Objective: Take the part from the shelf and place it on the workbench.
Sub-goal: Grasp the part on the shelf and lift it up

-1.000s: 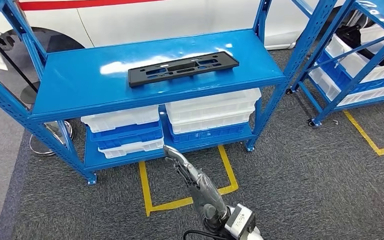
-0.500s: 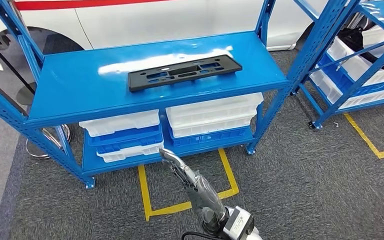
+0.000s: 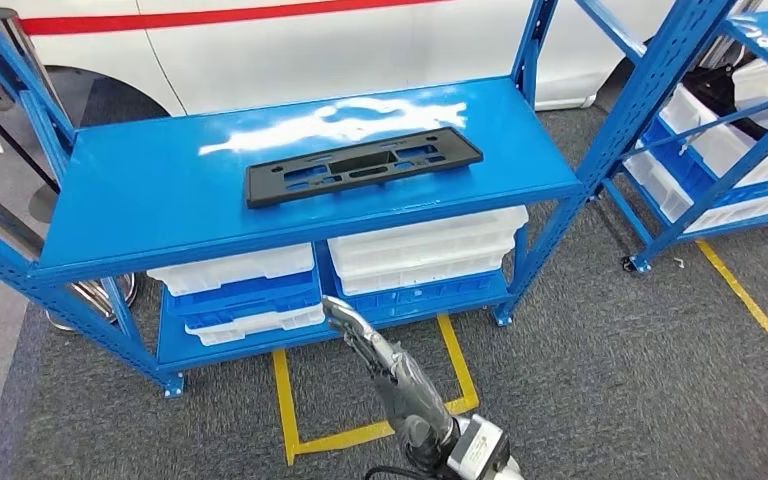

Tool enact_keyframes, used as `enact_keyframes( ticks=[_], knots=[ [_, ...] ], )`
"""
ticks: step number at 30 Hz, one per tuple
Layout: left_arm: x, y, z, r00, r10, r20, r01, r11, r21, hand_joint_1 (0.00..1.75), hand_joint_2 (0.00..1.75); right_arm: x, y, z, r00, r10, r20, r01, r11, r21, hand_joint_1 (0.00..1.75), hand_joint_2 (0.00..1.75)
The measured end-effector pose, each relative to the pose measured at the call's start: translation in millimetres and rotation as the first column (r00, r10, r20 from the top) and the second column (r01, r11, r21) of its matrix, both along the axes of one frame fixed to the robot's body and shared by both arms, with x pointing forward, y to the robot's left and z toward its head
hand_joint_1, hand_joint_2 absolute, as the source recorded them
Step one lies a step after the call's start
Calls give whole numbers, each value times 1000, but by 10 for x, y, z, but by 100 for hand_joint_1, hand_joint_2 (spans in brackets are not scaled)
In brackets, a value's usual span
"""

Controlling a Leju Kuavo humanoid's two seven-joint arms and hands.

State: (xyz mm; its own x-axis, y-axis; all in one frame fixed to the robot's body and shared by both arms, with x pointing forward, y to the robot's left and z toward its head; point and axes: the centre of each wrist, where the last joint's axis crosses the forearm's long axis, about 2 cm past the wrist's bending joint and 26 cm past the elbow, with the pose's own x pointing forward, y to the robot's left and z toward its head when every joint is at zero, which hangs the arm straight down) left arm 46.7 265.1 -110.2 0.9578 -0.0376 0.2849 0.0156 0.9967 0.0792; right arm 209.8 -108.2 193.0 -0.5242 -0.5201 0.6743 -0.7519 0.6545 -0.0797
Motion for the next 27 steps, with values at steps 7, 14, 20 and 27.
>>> enact_keyframes(
  ticks=[7,14,20,27],
  knots=[
    [8,8,0,1000,-3,3,3,1000,0,0,0,0,9,3,1000,4,2,-4,1000,-1,0,0],
    [-3,15,-1,1000,-2,0,2,1000,1,0,0,5,12,2,1000,3,2,-3,1000,-7,0,0],
    [5,10,0,1000,-2,2,2,1000,0,0,0,13,10,15,1000,0,10,0,1000,-7,0,0],
    [10,7,1,1000,-3,3,3,1000,-1,0,0,10,6,10,1000,0,9,0,1000,-9,0,0]
  ],
)
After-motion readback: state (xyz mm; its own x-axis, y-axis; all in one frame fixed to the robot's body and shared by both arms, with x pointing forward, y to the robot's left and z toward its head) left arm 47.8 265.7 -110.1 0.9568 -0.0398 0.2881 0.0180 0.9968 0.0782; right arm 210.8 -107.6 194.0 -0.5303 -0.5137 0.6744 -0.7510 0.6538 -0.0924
